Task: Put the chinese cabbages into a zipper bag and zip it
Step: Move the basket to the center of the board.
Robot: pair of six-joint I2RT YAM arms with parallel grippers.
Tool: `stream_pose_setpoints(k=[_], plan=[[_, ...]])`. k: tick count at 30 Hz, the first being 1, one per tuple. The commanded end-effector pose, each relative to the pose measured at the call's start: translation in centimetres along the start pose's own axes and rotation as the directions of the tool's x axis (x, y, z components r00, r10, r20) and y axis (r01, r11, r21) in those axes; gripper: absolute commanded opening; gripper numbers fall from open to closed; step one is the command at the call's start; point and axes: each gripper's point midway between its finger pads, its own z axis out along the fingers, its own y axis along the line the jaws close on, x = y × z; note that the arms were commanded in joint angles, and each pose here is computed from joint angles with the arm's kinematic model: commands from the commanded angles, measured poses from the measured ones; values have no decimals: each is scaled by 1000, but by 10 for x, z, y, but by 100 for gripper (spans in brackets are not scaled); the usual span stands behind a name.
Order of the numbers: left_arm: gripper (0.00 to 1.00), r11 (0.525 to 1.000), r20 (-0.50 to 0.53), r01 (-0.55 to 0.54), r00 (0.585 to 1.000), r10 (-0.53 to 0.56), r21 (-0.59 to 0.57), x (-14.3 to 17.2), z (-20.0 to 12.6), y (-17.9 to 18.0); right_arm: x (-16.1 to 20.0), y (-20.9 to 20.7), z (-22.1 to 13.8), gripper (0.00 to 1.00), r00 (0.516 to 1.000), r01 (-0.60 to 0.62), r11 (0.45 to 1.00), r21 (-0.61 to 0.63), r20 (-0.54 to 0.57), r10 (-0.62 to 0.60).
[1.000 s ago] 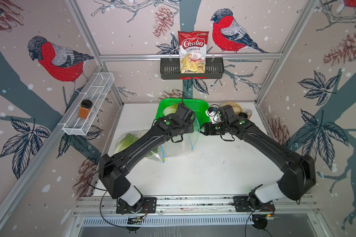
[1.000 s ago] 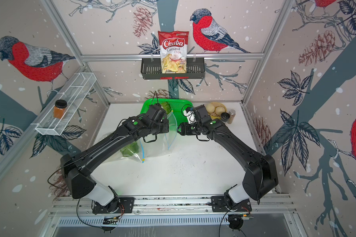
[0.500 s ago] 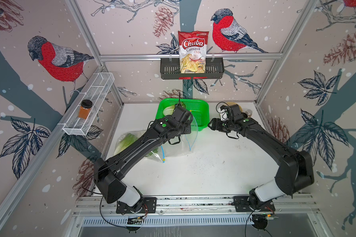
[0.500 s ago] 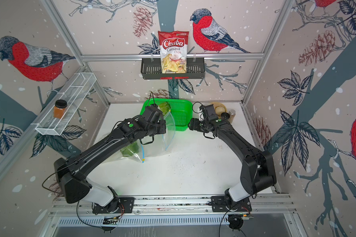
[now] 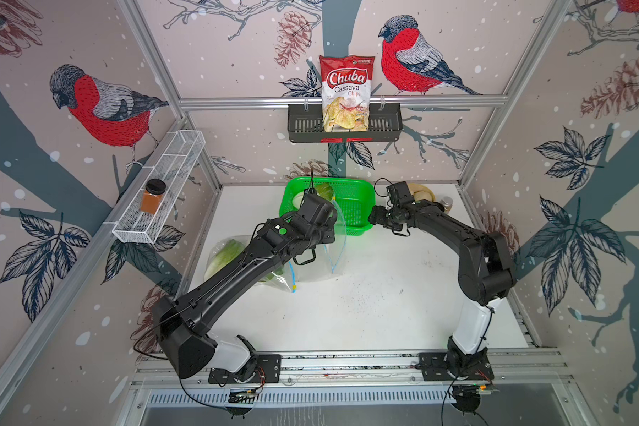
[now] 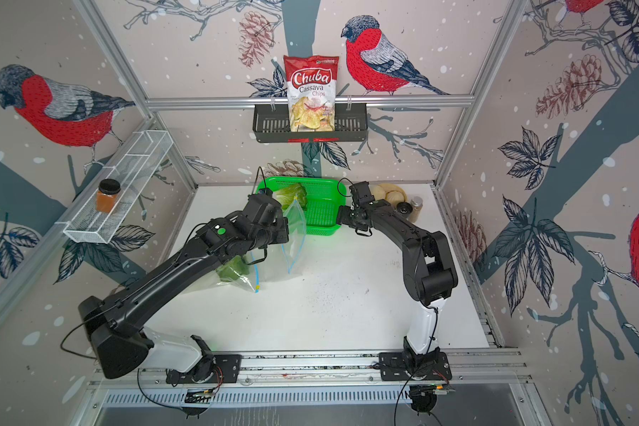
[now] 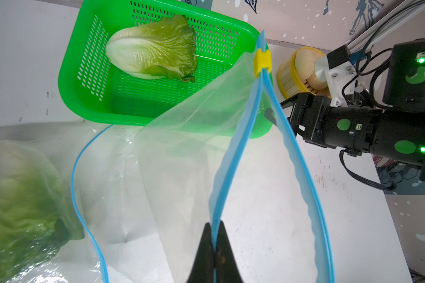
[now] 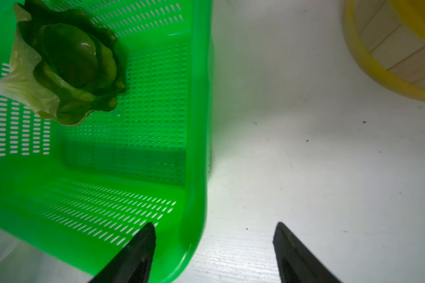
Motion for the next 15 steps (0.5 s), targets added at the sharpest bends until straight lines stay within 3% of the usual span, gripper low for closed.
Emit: stream_pose_setpoints(k=[1, 8, 15], plan=[[0, 1000, 14, 17, 1000, -17, -15, -2, -2, 6, 0, -13, 7, 78, 1000, -10, 997, 72, -2, 10], [0, 1000, 13, 1, 1000, -1, -12, -1, -1, 8, 13, -41, 6, 78, 998, -38, 991, 132, -35, 43], [0, 1000, 2, 7, 1000, -7, -10, 3, 4, 11, 38, -67, -16, 78, 997, -44, 979, 202, -47, 54]])
